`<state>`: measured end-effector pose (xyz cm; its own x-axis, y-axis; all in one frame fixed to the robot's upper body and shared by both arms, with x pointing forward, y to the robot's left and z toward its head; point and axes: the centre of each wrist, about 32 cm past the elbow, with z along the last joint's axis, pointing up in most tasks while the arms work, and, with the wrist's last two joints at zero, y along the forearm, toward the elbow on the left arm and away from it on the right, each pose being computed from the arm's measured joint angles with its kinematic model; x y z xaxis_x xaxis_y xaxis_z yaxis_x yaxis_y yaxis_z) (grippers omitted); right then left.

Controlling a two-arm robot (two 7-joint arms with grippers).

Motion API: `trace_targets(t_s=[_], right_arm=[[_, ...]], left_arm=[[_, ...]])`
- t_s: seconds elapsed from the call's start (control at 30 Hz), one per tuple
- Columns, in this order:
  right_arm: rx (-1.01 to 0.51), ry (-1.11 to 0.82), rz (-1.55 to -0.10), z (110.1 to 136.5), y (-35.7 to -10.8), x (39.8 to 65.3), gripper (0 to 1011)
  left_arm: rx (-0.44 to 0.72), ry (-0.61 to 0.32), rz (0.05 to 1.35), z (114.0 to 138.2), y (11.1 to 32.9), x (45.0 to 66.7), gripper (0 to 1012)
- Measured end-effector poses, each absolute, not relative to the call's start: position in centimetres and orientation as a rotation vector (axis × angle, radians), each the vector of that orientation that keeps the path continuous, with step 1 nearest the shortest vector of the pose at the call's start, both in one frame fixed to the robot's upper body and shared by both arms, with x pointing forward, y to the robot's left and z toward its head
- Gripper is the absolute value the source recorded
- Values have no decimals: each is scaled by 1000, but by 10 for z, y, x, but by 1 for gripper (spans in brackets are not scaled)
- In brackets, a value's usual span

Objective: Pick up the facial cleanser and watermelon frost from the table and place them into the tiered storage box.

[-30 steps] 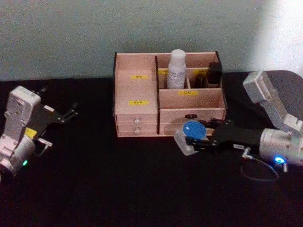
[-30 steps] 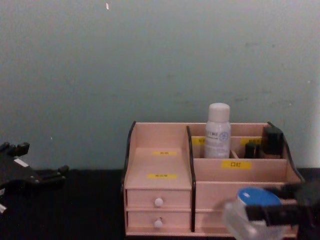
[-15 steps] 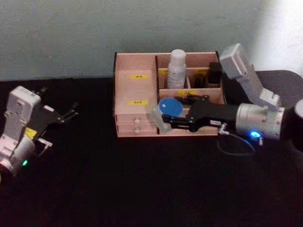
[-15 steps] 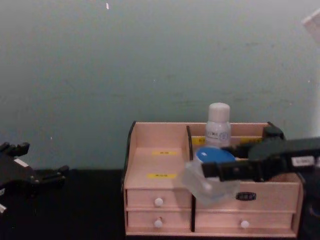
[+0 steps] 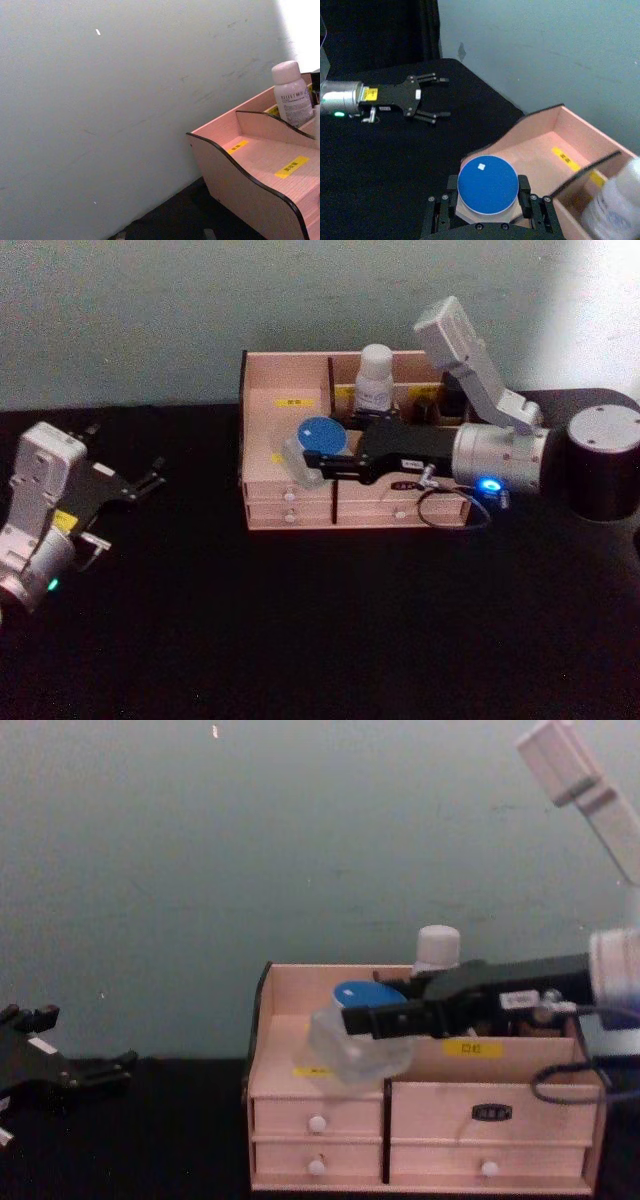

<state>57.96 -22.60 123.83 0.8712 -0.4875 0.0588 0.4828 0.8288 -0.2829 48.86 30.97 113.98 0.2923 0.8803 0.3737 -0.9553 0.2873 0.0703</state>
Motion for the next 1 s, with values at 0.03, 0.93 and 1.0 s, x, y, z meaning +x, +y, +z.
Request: trace_targets(t_s=[0.03, 0.93, 1.0], right_arm=[[-295, 16, -513, 1239, -225, 581, 715], [-324, 59, -546, 1241, -194, 634, 715], [-330, 63, -550, 1240, -193, 635, 715]], left_arm=[[305, -285, 1248, 1140, 310, 489, 1001], [305, -285, 1248, 1140, 310, 489, 1001], [304, -285, 1248, 1140, 310, 489, 1001]])
